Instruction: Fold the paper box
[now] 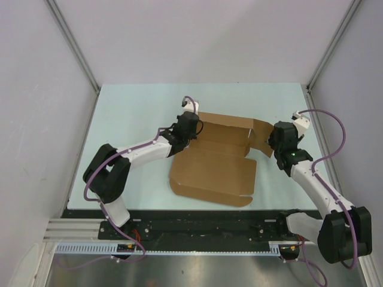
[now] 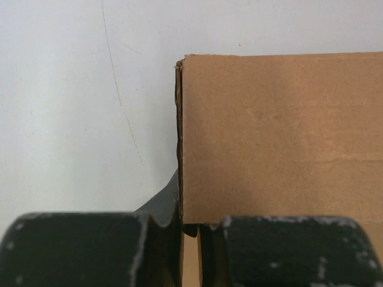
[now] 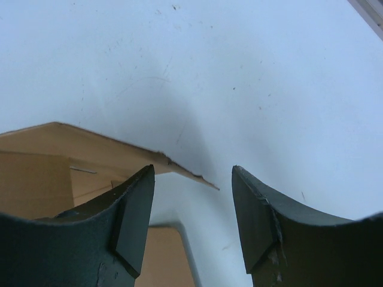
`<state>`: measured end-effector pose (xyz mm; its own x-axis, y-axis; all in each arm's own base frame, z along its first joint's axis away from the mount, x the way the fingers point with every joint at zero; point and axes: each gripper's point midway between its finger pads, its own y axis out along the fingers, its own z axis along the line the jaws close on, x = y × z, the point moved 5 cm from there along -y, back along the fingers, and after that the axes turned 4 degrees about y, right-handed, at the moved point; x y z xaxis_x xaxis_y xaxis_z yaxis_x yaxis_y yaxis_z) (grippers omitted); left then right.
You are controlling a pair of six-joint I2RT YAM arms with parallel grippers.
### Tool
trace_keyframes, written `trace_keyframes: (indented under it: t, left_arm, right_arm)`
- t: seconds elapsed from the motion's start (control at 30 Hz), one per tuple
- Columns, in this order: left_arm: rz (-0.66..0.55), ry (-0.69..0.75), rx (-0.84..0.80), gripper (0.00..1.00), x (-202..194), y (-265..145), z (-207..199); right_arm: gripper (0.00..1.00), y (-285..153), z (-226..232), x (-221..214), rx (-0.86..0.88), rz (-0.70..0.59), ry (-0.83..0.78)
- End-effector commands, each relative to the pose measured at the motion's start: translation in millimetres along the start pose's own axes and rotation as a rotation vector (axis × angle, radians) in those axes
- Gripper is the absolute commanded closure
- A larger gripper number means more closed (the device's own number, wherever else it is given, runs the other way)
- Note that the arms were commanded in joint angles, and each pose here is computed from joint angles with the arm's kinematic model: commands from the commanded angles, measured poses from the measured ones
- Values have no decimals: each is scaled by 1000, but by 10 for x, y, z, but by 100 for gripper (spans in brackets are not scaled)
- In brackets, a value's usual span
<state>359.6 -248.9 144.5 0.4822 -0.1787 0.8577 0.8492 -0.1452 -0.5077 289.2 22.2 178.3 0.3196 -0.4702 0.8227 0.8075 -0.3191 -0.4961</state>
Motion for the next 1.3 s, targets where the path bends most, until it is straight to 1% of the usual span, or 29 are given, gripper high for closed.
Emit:
trace_keyframes:
  t: [0.0,0.1,0.2,0.23,0.27,0.3,0.37,0.4,0.5,0.7,0.87,1.1,1.27]
  left_arm:
    - [310,123,-34,100,-779,-74,68]
    - [305,118,-59,100,-689,-72,23]
    - [301,104,-104,100,-587,-81,-48]
    - [302,101,-126,100,-560,-92,-85]
    - [301,99,-136,100,-512,-94,-106]
    - [303,100,-146,100,-497,-94,-122]
    - [308,105,-164,100,-457,-91,-154]
    - [311,108,-172,100,-450,-87,-167]
    - [333,128,-198,100,-459,-69,-205]
    - [354,144,-243,100,-395,-53,-269]
    - [361,149,-245,100,-354,-51,-281]
    - [368,145,-221,100,-365,-49,-254]
    - [361,134,-205,100,-386,-42,-232]
  right_arm:
    - [42,115,164,238,62,-81,40]
    - [45,177,247,243,95,-56,46]
    - [55,190,328,251,129,-31,52]
    - [63,182,335,256,136,-29,59]
    - [66,171,348,244,146,-19,59]
    - [72,147,365,245,162,-13,62]
    - [76,124,391,230,181,0,67]
    - [81,109,410,222,197,10,71]
    - [86,53,467,229,234,32,93]
    - [90,-53,613,261,309,98,168]
    - [92,-142,711,249,365,141,213]
    - [95,-320,722,241,397,140,170]
    - [96,-425,738,130,412,176,114]
